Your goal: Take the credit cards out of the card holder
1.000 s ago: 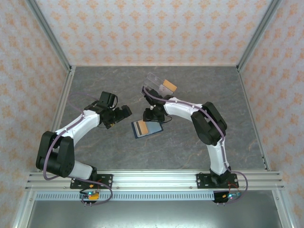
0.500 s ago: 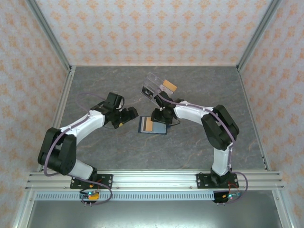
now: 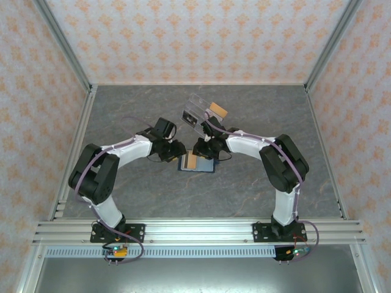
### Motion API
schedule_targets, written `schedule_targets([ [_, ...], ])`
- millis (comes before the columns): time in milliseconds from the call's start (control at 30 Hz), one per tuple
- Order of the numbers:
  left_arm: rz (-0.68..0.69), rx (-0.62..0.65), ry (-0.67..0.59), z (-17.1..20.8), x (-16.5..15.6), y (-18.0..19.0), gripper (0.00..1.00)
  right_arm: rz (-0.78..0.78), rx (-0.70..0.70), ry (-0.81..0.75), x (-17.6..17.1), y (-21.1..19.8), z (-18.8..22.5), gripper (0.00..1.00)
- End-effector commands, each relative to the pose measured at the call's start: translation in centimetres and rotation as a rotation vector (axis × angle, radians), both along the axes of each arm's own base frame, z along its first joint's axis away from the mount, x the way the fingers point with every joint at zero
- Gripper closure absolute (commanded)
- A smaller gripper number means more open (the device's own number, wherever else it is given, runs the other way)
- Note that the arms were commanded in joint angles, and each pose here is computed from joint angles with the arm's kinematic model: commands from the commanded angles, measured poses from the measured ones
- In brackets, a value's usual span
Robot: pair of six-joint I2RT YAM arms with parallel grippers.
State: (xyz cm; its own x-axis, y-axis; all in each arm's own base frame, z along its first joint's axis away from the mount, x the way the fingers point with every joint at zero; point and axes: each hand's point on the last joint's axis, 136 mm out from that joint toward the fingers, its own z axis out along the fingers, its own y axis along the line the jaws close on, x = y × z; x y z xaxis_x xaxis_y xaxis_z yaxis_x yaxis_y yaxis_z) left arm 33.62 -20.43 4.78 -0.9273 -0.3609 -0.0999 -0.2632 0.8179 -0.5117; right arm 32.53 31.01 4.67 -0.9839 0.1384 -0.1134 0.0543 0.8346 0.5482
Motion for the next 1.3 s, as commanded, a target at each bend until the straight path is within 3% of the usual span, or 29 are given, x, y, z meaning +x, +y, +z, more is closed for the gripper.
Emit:
schedule_targets([
  [0,-0.008,-0.026,-0.027,0.7,1.2,-1.1,0.68,-0.020,-0.012,0.010,0.1,-0.5,-0.9,0.75],
  [333,0.038,-0.068,0.021,-1.3,1.1,-1.6,0.80,-0.012,-0.015,0.025,-0.1,-0.4,-1.5,0.79],
  [1267,0.035,-0.036,0.106,-4.2,-1.2,-0.9,0.96,-0.007,0.039,0.052,-0.1,0.4,-2.6,0.84],
])
